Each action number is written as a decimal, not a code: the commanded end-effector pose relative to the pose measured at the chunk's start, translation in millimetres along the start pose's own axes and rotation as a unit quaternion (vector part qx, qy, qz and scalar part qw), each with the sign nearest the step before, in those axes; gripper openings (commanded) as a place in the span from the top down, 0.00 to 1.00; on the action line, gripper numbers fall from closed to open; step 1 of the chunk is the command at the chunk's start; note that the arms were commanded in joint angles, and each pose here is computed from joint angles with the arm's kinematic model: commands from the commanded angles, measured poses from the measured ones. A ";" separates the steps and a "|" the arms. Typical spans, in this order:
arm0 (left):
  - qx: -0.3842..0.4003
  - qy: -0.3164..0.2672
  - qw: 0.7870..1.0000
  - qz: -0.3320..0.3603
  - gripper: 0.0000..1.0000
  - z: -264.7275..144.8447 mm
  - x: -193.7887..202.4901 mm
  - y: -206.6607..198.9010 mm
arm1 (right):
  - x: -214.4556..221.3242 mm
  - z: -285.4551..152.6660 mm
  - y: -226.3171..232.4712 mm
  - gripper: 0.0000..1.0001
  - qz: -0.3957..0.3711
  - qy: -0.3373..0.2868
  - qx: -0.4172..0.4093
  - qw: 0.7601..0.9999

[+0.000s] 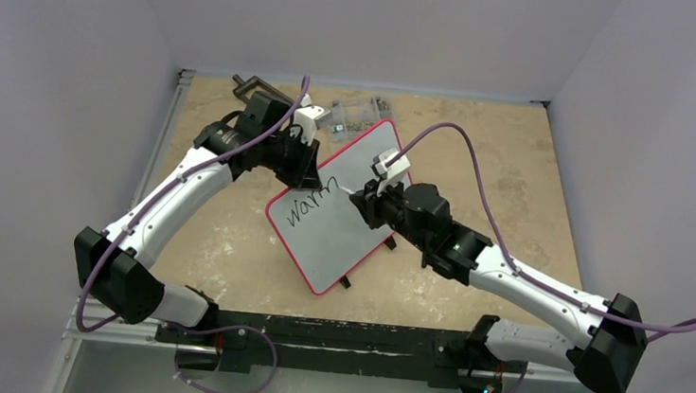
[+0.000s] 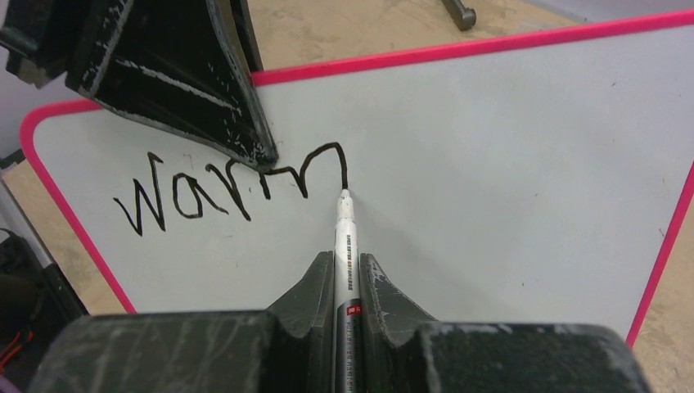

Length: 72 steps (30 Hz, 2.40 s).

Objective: Write a sentence on the whiteboard

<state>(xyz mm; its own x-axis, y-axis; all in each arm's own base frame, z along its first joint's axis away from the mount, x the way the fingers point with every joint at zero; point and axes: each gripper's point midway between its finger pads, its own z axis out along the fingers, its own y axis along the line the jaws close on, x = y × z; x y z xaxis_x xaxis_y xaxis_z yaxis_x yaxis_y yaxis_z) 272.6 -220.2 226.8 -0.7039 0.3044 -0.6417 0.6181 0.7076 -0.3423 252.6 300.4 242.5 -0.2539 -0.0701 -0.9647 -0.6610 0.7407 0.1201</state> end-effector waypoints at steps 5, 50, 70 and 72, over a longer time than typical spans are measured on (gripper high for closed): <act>-0.134 0.037 0.989 0.045 1.00 -9.4 19.2 53.4 | 22.5 -6.0 3.6 1.00 0.004 0.033 -0.019 0.999; -0.135 0.030 0.989 0.048 1.00 -10.9 16.9 48.9 | -35.6 -35.8 -25.2 1.00 0.072 -0.069 -0.016 0.995; -0.135 0.032 0.989 0.047 1.00 -10.6 17.3 47.6 | -38.2 -14.6 -10.6 1.00 0.062 -0.075 -0.060 0.994; -0.136 0.031 0.989 0.047 1.00 -10.8 17.1 47.2 | -39.5 -12.2 -10.4 1.00 0.062 -0.076 -0.060 0.993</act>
<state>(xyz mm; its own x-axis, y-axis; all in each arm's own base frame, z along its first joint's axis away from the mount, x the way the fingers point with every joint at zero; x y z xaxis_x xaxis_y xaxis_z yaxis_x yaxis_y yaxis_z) 266.4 -221.8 230.3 -0.6937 0.3144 -0.6481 0.6284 0.7040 -0.3311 256.4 280.4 255.5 -0.3005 0.0796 -0.9505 -0.6815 0.6793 0.2723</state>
